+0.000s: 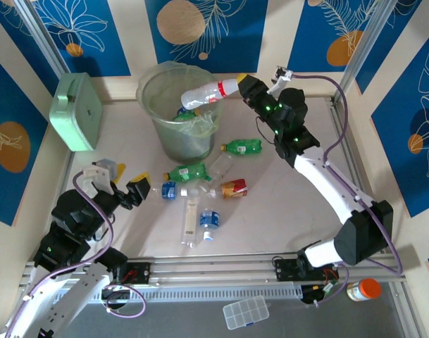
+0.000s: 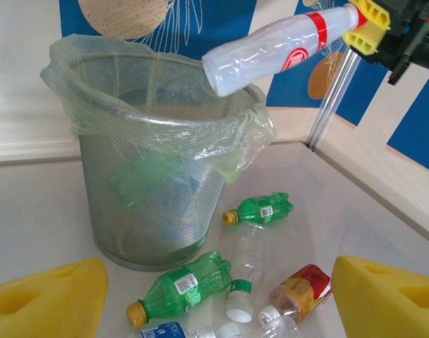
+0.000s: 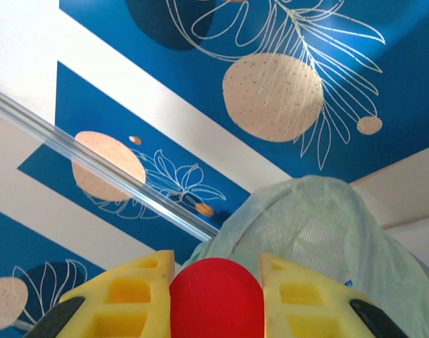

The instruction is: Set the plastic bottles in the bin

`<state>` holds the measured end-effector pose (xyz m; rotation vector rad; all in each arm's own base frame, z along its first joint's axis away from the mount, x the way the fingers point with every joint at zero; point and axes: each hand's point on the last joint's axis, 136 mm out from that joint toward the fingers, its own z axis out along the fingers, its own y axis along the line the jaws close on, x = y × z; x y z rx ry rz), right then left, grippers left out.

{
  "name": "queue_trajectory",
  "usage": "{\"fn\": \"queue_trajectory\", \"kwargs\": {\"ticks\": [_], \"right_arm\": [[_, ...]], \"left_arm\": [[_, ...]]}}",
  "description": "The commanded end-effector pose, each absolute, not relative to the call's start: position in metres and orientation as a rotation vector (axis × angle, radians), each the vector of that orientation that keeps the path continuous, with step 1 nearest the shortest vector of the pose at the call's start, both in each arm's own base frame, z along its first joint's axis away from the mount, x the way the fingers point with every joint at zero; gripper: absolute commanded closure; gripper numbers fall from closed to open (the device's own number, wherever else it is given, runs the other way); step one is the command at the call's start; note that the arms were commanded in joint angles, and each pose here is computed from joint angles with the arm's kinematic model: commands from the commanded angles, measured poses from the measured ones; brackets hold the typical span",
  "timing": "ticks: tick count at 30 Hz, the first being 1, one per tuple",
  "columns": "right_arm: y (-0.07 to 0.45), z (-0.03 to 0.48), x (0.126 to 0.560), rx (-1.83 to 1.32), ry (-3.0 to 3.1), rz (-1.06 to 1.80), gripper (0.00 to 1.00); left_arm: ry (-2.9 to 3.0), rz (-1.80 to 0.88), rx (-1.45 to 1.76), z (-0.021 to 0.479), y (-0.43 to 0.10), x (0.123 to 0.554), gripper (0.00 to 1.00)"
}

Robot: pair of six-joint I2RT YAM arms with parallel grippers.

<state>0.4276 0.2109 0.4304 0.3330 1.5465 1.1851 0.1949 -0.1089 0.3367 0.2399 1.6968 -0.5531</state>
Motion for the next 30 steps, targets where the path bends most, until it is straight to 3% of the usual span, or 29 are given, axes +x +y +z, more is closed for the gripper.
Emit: {"fn": "queue_trajectory", "kwargs": {"ticks": [1, 11, 21, 23, 25, 26, 30], "right_arm": [[0.212, 0.455, 0.445, 0.345, 1.465, 1.209, 1.00], [0.292, 0.400, 0.490, 0.078, 1.857, 1.022, 1.00], [0.361, 0.350, 0.496, -0.236, 2.051, 0.938, 1.00], [0.370, 0.344, 0.493, -0.272, 2.049, 0.914, 0.90], [0.374, 0.338, 0.491, -0.280, 2.062, 0.910, 0.66], [0.375, 0.338, 0.490, -0.282, 2.065, 0.918, 0.59], [0.371, 0.346, 0.488, -0.279, 2.055, 0.912, 0.42]], "left_arm": [[1.656, -0.583, 0.286, 0.346, -0.117, 0.193, 0.17], [1.706, -0.582, 0.326, 0.340, -0.125, 0.198, 0.17], [1.711, -0.581, 0.355, 0.339, -0.126, 0.194, 0.17], [1.712, -0.580, 0.354, 0.338, -0.126, 0.195, 0.17], [1.713, -0.579, 0.359, 0.338, -0.127, 0.195, 0.17], [1.716, -0.576, 0.355, 0.337, -0.126, 0.195, 0.17], [1.723, -0.562, 0.353, 0.336, -0.124, 0.196, 0.16]]}}
